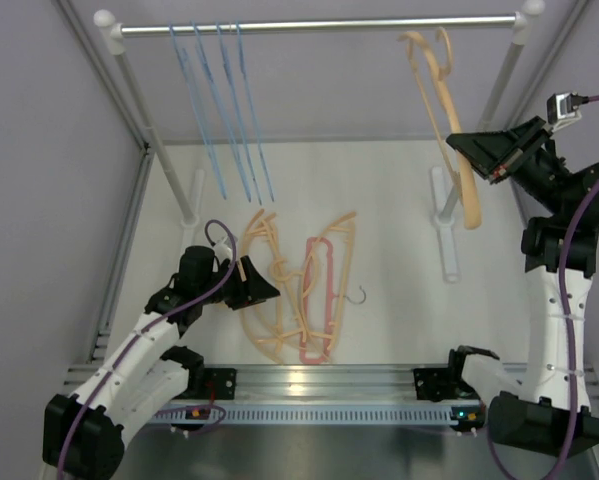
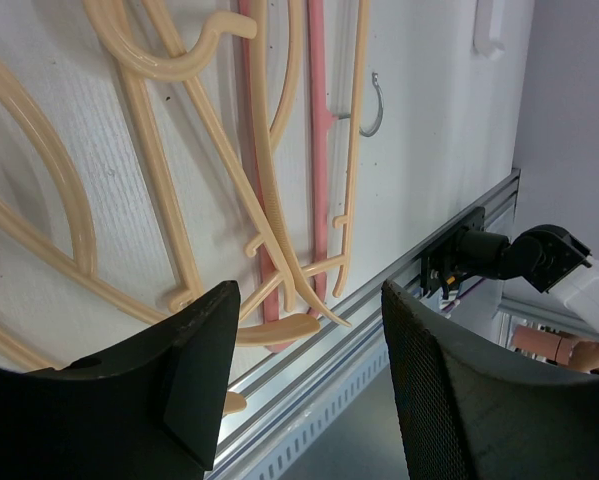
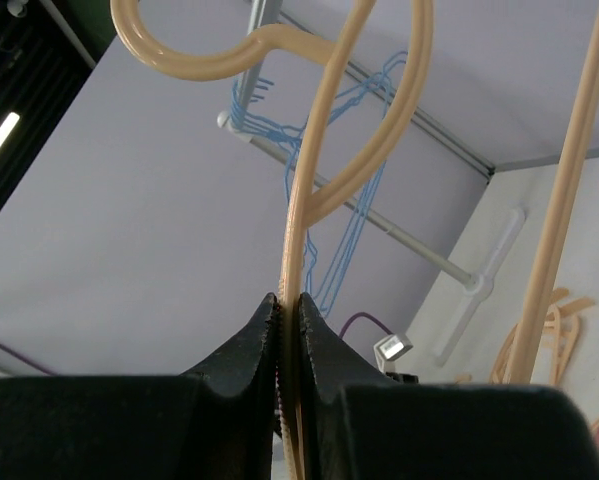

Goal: Organize the hangers

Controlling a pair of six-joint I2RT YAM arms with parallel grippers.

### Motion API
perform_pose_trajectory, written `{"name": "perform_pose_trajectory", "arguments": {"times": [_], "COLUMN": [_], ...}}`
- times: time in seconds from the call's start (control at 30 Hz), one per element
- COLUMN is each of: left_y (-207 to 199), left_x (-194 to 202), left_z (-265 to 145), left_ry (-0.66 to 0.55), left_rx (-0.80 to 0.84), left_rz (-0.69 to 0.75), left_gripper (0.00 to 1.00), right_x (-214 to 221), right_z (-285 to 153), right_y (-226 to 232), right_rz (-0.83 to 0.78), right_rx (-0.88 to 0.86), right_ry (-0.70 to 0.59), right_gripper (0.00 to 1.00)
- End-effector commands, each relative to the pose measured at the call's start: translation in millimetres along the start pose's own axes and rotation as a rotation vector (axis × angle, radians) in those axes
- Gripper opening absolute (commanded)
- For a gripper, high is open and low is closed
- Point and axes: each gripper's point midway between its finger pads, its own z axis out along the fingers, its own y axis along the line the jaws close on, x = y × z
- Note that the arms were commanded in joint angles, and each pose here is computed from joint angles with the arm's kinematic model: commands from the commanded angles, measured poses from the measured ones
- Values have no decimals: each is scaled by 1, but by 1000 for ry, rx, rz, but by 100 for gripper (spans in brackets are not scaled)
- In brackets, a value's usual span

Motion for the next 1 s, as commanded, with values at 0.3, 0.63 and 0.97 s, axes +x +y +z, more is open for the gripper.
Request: {"name": "perform_pose_trajectory", "arguments": {"times": [0.3,0.63,0.97], "left_y": [-4,-6,-3], "left_x": [-5,-3,-1], "left_z": [2,2,3], "left_ry": [-17,-5,-1], "left_rx": [29,40,33], "left_rz": [51,55,51], "left_gripper": [63,62,62], "right_x": [-36,-69,-91], "right_z": [-11,-9,-6], "right_y": [48,25,-9], "right_rz": [-48,39,107], "right_rx": [-143,-98,-47], "right_ry": [-105,-202,-245], "right_gripper": [0,0,0]}}
